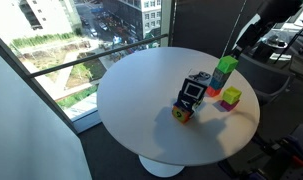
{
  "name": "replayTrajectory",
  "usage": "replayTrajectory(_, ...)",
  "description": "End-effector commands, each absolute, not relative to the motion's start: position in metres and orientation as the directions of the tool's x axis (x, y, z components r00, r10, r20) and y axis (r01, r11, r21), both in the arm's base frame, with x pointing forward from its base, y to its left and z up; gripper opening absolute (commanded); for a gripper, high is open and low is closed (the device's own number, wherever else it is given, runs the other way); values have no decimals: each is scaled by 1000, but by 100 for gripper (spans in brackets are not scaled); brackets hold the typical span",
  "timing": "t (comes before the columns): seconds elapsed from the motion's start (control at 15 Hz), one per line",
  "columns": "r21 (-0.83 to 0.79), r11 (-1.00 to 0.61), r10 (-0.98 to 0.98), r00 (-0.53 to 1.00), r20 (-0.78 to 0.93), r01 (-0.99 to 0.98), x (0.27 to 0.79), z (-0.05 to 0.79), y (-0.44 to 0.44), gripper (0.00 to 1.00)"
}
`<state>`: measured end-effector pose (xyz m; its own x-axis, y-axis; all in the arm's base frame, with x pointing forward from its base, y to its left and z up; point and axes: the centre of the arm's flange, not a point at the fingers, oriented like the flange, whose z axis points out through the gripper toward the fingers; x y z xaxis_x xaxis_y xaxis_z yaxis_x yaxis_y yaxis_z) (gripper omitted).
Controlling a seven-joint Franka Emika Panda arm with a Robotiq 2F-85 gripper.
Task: Put the green block on the yellow block
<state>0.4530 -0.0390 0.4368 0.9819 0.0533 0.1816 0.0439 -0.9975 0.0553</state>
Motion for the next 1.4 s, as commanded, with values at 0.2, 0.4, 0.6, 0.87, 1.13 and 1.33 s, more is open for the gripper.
replayTrajectory(0.2, 77, -997, -21, 998, 54, -25, 491, 441, -59, 100)
replayTrajectory(0.4, 69, -997, -44, 999, -2, -44, 505, 437, -72, 100)
replayTrajectory(0.6, 63, -995, -74, 997, -35, -72, 518, 427, -84, 100)
replayTrajectory(0.87, 52, -993, -113, 993, -45, -110, 532, 411, -97, 100)
replayTrajectory(1.13, 68, -981, -187, 980, -65, -182, 540, 394, -107, 100)
replayTrajectory(1.33, 75, -969, -240, 968, -71, -235, 543, 384, -115, 100)
